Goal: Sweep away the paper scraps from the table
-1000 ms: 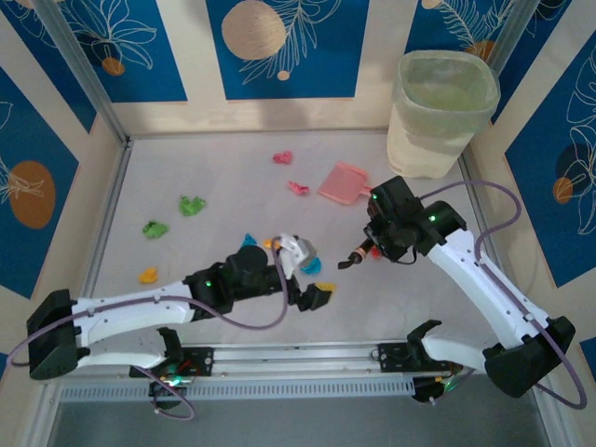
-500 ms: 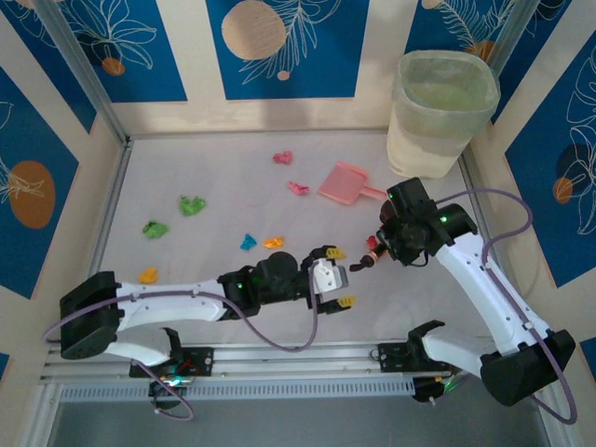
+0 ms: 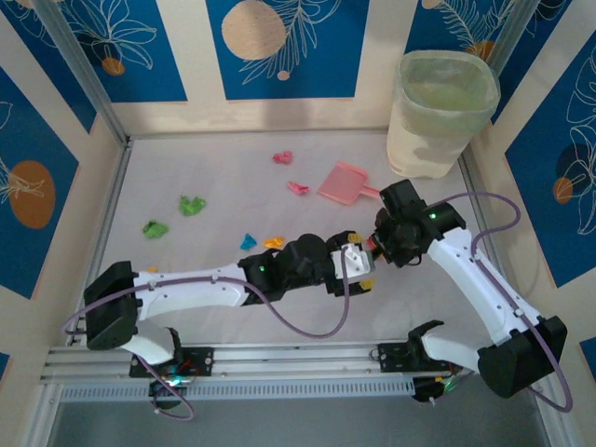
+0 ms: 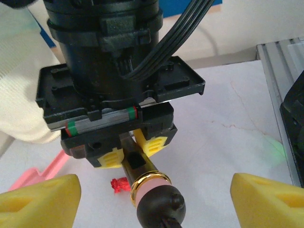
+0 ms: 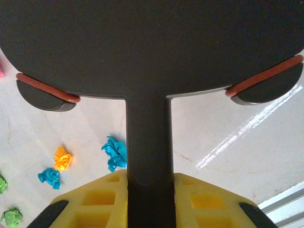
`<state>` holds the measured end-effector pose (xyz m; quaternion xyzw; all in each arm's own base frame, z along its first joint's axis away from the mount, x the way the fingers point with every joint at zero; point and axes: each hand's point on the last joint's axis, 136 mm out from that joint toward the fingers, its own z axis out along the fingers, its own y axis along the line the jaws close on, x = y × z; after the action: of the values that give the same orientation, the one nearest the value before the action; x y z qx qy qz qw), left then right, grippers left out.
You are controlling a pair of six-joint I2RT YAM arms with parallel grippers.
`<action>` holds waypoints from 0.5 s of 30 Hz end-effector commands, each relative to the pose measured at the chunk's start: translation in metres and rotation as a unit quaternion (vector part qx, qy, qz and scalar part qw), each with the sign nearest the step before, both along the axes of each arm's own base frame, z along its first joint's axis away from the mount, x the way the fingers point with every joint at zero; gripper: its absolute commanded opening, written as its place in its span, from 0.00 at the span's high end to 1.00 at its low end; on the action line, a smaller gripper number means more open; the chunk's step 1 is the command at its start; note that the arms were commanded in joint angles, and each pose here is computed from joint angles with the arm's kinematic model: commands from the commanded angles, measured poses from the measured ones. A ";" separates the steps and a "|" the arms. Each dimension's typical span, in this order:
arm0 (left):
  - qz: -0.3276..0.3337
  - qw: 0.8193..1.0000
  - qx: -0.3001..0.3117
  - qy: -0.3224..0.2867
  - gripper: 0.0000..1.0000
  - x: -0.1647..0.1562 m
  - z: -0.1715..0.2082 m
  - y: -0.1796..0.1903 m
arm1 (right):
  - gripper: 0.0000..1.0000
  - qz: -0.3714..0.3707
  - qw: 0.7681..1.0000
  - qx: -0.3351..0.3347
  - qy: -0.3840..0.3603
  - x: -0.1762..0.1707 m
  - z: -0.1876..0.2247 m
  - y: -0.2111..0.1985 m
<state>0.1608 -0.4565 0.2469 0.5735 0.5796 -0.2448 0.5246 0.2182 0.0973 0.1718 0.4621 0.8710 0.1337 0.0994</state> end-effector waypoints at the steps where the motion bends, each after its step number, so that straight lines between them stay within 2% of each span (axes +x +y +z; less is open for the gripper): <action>1: 0.038 0.998 0.026 0.038 0.22 0.015 -0.012 0.003 | 1.00 -0.022 1.000 0.019 -0.007 0.006 0.010 0.007; 3: 0.046 0.997 0.025 0.062 0.26 0.019 -0.013 0.003 | 1.00 -0.024 0.999 0.023 -0.004 0.007 0.009 0.010; 7: 0.062 0.994 0.031 0.087 0.27 0.025 -0.015 -0.001 | 1.00 -0.028 0.999 0.026 0.006 0.010 0.006 0.016; 15: 0.115 0.987 0.058 0.092 0.36 0.041 -0.024 0.002 | 1.00 -0.030 0.999 0.032 0.014 0.011 0.002 0.021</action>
<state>0.1922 -0.4584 0.2249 0.5247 0.6779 -0.2200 0.4655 0.2256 0.1117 0.1631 0.4849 0.8611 0.1326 0.0762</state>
